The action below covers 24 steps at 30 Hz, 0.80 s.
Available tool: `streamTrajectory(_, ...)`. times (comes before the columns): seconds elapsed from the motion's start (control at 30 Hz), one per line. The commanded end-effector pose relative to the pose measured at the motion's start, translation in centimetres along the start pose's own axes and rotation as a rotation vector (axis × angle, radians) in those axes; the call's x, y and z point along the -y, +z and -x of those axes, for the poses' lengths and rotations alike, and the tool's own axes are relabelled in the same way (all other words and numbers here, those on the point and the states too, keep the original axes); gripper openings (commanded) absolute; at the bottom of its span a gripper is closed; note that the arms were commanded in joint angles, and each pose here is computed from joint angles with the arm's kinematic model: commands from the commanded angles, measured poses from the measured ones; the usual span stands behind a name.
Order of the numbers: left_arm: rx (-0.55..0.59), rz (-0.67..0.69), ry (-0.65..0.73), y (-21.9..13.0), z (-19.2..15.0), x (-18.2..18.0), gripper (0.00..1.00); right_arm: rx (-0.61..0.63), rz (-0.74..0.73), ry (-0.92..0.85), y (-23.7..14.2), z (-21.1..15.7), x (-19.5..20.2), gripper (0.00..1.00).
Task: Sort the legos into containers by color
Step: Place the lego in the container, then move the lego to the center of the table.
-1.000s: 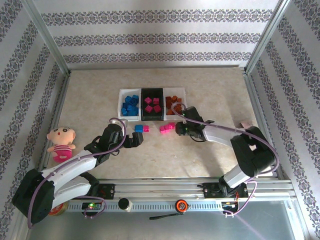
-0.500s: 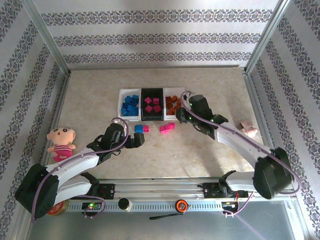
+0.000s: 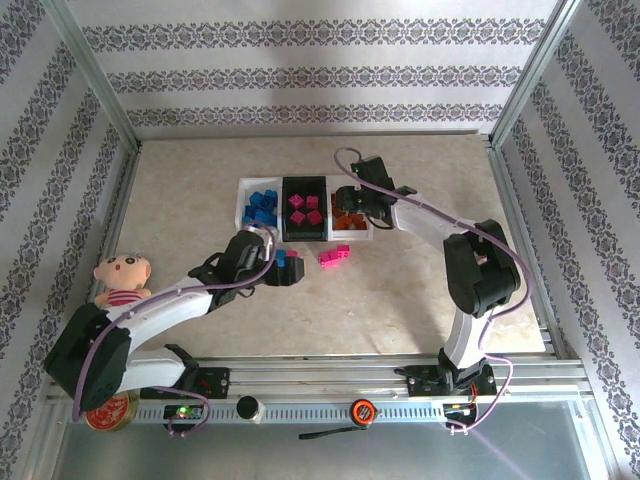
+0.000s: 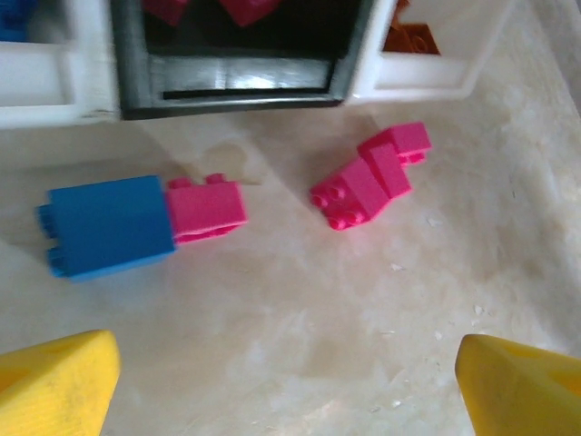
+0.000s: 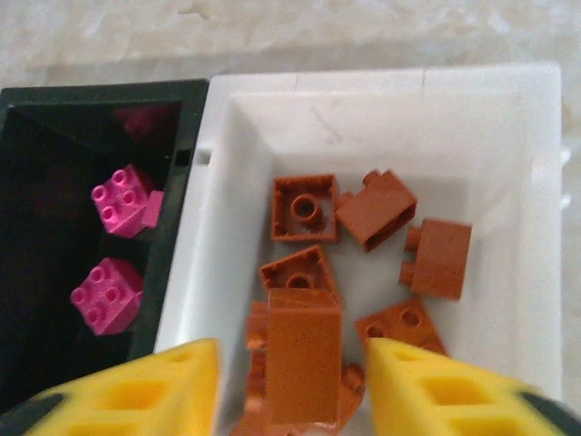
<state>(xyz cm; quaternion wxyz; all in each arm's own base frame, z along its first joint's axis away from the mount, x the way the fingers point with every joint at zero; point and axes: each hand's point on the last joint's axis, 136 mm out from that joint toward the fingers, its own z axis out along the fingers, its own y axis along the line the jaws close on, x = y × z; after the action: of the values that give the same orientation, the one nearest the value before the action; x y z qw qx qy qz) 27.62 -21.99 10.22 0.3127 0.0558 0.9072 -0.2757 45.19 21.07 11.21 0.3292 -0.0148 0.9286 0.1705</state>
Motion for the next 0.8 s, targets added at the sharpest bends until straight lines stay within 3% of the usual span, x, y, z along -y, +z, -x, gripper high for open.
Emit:
streamTrajectory(0.0, -0.056, 0.010, 0.138, 0.6, -0.5, 1.8, 0.94, 0.004, 0.007, 0.029, -0.3, 0.9, 0.2, 0.60)
streamTrajectory(0.33, -0.171, 0.033, 0.335, 5.7, -1.5, 5.0, 0.80, 0.054, 0.040, 0.047, -4.9, -2.0, 1.0, 0.64)
streamTrajectory(0.53, -0.188, 0.076, 0.415, 8.5, -1.2, 4.4, 0.81, 0.059, 0.043, 0.063, -6.5, -4.4, 2.1, 0.64)
streamTrajectory(0.77, -0.214, 0.121, 0.459, 11.2, -1.1, 3.3, 0.81, 0.087, 0.056, 0.076, -8.1, -4.5, 2.4, 0.64)
